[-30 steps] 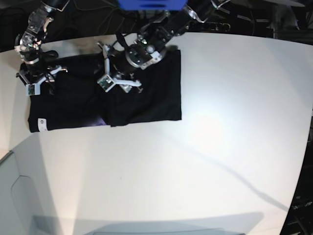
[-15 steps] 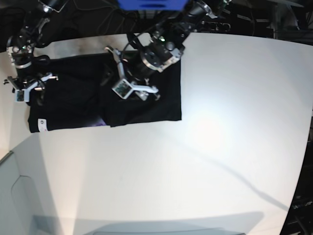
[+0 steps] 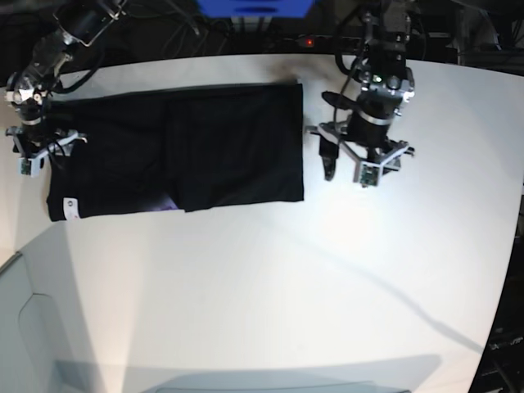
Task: Fold the T-shirt properly
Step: 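Lay the folded end down and lift the left gripper away, then grasp the other strip end with the right gripper and fold it over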
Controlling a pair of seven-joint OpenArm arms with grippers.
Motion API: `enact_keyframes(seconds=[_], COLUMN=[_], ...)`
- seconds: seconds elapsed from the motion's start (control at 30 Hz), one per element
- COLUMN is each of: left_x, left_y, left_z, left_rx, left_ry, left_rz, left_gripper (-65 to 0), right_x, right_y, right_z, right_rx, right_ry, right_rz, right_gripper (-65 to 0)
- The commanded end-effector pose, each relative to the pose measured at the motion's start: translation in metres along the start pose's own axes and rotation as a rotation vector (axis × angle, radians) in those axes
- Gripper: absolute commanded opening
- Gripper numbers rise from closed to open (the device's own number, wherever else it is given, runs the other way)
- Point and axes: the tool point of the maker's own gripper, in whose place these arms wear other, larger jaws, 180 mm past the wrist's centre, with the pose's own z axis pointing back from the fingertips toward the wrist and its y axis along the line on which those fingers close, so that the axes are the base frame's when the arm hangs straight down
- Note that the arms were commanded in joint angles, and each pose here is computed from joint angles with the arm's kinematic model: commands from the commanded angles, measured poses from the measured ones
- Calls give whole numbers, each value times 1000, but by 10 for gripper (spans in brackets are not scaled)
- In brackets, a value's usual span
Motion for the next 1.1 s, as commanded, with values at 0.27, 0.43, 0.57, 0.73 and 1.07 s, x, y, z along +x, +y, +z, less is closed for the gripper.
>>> enact_keyframes(seconds=[0.27,0.43,0.57,0.73,1.07], left_x=[-19,-32,-28,-21,-25], left_y=[24,19,7,-8,-41], left_z=[-18,-34,-39,-43,-60], left_rx=[-52,-69,-97,-135,-214], left_ry=[21,62,63,52,99], left_rz=[321,380,369,353,328], left_gripper=[-265,-266,-266,-266,-266], right_x=[7,-9,-23,-29,-28], right_y=[-4,-1,-3,-3,16], right_z=[0,-5,-8,-8,-11], right_rx=[4,19,26,30,78], right_ry=[-25,15,53,67,76], right_rz=[6,-20,-36,-43,4], right_gripper=[-248,-273,-332,-474,-650])
